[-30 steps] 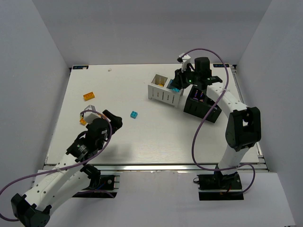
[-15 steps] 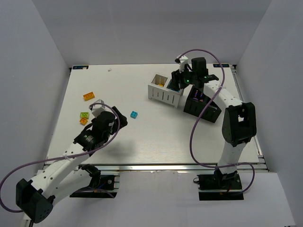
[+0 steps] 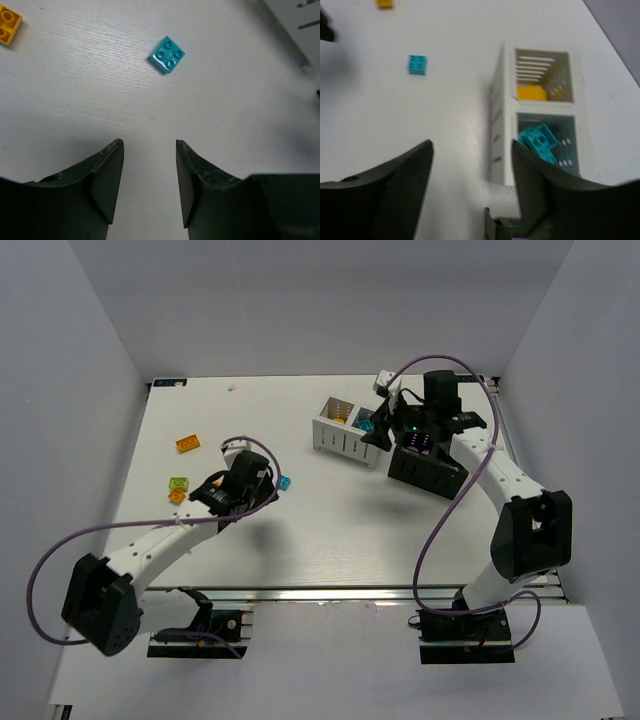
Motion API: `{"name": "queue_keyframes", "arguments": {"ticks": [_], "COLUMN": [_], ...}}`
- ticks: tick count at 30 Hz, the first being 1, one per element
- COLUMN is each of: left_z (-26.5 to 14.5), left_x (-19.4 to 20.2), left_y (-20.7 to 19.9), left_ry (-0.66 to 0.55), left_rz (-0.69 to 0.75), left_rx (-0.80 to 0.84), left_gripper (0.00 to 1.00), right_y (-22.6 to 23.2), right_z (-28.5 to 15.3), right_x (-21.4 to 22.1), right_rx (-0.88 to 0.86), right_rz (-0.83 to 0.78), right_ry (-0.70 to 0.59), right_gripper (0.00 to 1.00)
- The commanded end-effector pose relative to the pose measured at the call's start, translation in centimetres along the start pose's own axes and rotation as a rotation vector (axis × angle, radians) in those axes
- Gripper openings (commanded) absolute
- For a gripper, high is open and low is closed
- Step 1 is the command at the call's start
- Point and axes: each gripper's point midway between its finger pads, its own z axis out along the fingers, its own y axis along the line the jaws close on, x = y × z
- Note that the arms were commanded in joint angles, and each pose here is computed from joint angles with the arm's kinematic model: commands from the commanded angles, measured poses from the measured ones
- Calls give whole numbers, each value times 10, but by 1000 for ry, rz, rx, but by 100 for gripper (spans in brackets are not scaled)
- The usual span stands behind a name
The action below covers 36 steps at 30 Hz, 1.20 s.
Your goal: Sort the legos into containers by color
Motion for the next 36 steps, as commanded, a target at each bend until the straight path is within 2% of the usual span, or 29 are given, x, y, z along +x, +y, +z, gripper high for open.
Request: {"name": "queue_keyframes", "arguments": {"ticks": [1, 2, 3, 4, 5, 6, 9, 12, 17, 20, 27, 36], "left_z": [15, 19, 24, 34, 38, 42, 57, 74, 94, 106, 130, 144], "left_x": [4, 2, 1, 8, 9, 3, -1, 1, -4, -5, 1, 7], "left_y": [-9, -9, -6, -3, -2, -5, -11, -19, -29, -31, -29, -27], "left_ry": [83, 95, 108, 143, 159, 158, 183, 231, 245, 261, 300, 309], "left_rz": [95, 133, 144, 164, 191, 204, 322, 468, 628, 664, 685, 656], "left_rx": [25, 27, 18, -2, 0, 4, 16, 54, 99, 99, 94, 83], "left_gripper": [56, 57, 60, 69, 72, 75, 80, 82, 83, 82, 79, 67], "right_y": [50, 58, 64, 71, 75, 77, 84, 88, 94, 95, 93, 90], "right_z": [-11, -15, -17, -19, -23, -25, -30, -33, -37, -38, -40, -41], "right_x": [-13, -14, -14, -10, -14, -13, -6, 3, 10, 12, 13, 15], "right_rx": [-267, -292, -309, -327, -321, -318, -296, -277, -270, -265, -254, -243], "right_rz": [-130, -129, -124, -110, -95, -84, -75, -68, -48, -33, -22, -11], "right_ry": [-79, -91, -98, -103, -112, -115, -106, -83, -74, -73, -72, -72], "right_gripper": [64, 56, 34, 26, 23, 27, 54, 64, 66, 66, 66, 66]}}
